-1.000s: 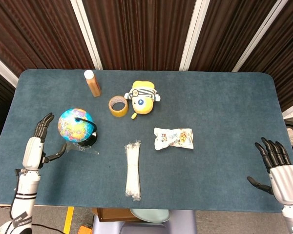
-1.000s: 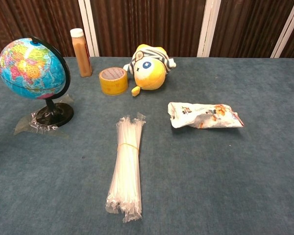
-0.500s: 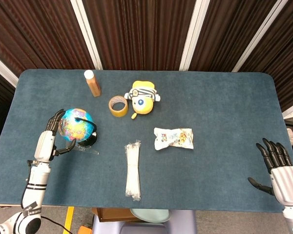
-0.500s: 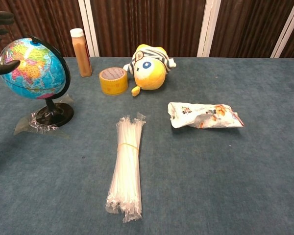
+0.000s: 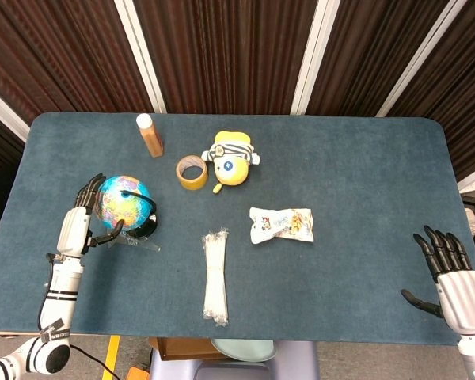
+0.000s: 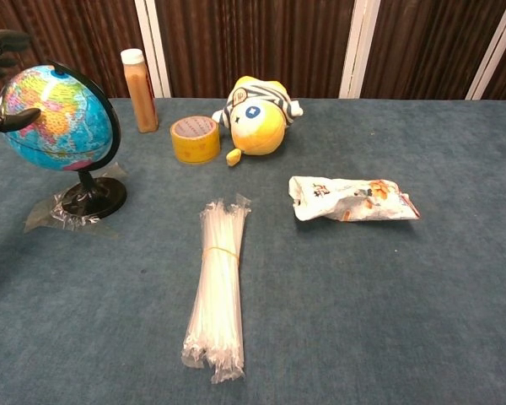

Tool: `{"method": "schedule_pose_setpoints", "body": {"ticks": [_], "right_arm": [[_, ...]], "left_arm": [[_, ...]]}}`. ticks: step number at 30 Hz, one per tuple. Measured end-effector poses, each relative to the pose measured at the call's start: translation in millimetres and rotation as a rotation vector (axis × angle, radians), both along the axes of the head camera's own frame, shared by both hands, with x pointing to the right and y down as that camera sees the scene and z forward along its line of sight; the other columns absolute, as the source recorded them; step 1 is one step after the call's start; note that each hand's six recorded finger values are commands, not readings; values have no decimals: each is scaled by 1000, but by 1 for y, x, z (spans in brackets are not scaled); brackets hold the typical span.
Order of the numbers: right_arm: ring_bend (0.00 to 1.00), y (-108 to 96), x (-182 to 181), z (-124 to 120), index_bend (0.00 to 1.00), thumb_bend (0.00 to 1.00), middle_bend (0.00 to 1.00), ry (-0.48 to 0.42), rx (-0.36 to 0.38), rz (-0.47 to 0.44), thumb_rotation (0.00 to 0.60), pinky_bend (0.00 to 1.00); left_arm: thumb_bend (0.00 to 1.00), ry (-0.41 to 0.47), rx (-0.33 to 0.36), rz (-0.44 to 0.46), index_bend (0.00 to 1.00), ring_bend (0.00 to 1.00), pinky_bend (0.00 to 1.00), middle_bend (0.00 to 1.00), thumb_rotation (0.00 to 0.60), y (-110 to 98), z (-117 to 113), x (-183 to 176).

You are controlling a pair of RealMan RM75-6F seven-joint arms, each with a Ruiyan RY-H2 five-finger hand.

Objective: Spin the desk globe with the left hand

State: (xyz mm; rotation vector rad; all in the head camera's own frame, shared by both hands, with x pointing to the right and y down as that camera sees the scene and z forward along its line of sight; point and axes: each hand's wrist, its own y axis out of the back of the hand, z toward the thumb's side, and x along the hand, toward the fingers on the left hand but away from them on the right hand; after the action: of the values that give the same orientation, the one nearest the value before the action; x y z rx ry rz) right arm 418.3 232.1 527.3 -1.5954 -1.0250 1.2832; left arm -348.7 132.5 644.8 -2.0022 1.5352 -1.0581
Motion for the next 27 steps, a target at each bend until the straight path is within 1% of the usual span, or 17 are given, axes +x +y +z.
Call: {"method": "schedule_pose_setpoints", "body": {"ticks": [10, 17, 27], "right_arm": [[0, 0, 1, 2, 0, 171, 0, 7, -12, 5, 600, 0], [0, 1, 1, 3, 0, 171, 0, 13, -19, 7, 600, 0], [0, 2, 1, 4, 0, 171, 0, 20, -23, 6, 600, 0]], "left_arm": [[349, -16, 11, -34, 0, 0, 0, 0, 600, -4, 0, -12], [347, -25, 4, -65, 0, 0, 0, 0, 600, -7, 4, -25], [352, -35, 5, -71, 0, 0, 0, 0, 600, -9, 4, -30]]}}
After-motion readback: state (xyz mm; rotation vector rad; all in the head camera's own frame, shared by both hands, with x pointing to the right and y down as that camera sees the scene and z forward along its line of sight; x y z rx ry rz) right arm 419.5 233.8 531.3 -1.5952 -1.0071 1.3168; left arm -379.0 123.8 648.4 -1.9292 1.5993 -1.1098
